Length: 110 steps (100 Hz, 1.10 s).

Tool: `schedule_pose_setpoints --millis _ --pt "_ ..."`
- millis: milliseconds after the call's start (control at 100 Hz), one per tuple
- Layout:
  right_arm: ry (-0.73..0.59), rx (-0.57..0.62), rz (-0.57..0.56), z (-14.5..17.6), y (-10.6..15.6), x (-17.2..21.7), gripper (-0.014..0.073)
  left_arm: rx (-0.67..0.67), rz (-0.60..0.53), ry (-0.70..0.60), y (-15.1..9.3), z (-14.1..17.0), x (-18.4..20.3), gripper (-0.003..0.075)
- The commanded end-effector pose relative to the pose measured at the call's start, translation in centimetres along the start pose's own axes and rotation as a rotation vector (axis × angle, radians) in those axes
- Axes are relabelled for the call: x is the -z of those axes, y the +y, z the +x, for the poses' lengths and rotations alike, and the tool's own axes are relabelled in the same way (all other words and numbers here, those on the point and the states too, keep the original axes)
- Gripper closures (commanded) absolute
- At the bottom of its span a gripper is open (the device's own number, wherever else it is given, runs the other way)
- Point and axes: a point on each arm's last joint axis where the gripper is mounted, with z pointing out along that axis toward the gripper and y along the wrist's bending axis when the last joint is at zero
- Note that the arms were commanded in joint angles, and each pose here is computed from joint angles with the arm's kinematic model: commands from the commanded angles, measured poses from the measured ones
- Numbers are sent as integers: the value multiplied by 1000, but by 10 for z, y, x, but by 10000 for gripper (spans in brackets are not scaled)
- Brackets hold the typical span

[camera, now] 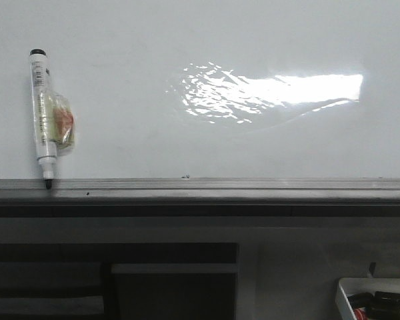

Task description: Write number 4 on whiteboard

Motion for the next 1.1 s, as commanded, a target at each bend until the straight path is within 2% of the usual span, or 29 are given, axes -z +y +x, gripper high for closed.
schedule_pose_setpoints --millis 0,510,620,860,1090 --pt "-7 7 0 7 1 -2 656 13 18 -77 -1 -2 0 741" --pt "-7 7 0 7 1 -2 656 13 19 -85 -1 -2 0 741" --pt "-7 7 0 7 1 -2 656 -79 -5 -100 1 -4 1 741" --pt "-9 7 1 6 1 -2 656 -97 -7 -117 1 -5 1 741" --pt "-139 7 21 -5 -1 -1 656 -97 2 -172 0 -10 1 741"
